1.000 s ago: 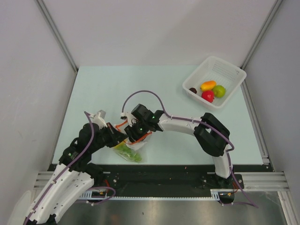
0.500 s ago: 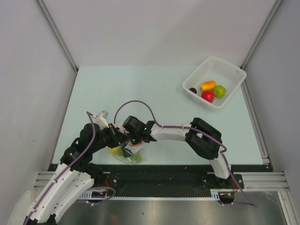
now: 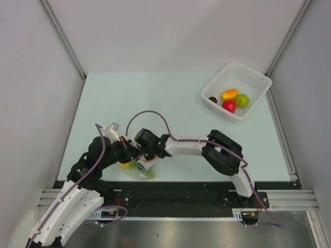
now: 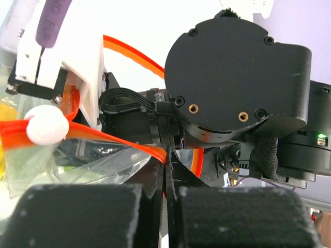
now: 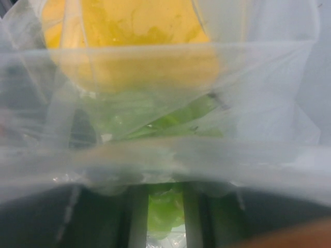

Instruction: Open the zip-top bag and remove the fake food

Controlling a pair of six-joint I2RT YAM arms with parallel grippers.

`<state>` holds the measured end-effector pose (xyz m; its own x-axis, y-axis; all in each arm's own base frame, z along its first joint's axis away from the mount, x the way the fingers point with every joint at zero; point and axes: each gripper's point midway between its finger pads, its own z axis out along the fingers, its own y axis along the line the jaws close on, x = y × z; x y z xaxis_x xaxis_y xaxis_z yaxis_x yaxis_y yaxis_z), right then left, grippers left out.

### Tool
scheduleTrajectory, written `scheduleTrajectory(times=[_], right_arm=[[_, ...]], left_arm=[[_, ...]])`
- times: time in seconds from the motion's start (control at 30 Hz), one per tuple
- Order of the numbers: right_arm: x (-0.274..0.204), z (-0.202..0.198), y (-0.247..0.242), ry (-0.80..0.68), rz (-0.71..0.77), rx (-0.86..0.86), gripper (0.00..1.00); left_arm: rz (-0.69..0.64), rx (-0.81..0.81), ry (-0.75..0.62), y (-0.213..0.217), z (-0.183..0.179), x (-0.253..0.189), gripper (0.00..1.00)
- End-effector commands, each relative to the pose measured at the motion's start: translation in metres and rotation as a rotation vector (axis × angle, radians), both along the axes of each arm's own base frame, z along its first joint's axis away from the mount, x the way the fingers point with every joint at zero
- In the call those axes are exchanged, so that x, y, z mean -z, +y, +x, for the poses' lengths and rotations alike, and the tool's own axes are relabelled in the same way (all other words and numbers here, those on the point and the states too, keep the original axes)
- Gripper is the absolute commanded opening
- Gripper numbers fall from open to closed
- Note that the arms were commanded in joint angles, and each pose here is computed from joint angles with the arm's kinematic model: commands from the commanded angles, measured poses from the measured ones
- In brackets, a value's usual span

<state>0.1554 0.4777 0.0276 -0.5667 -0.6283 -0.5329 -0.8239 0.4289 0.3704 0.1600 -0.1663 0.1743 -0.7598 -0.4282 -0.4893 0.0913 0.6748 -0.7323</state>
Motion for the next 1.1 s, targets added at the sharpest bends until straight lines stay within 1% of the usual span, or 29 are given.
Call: scheduleTrajectory(times=[0.0,0.23,0.47,0.57,0.73,0.93,1.07], right_arm=[[0.000,0.005,-0.007,-0.034,-0.033,0.028,0.24],[-0.085,0.018,-0.016,-0.091,0.093,0.050,0.24],[-0.132,0.035,-0.035,-0.104,0.169,0.092,0.25],[-0.147,0.042,-0.039,-0.122,0.197,0.111,0.26],[-0.156,0.050,-0.045,-0.112,0.224,0.137,0.27],[-0.160,0.058,-0.051,-0.133,0.242,0.170,0.27],[-0.169,0.049,-0.052,-0.123,0.304,0.127,0.27]], left_arm=[[-0.013,-0.018,-0.037,0.002,0.004,-0.009,0.00],[0.012,-0.093,-0.035,0.013,0.008,-0.001,0.00],[0.015,-0.125,-0.044,0.018,0.010,-0.001,0.00],[0.016,-0.122,-0.041,0.018,0.009,0.000,0.00],[0.013,-0.120,-0.041,0.017,0.010,-0.001,0.00],[0.022,-0.125,-0.059,0.019,0.011,-0.005,0.00],[0.063,-0.135,-0.059,0.024,0.012,-0.004,0.00]])
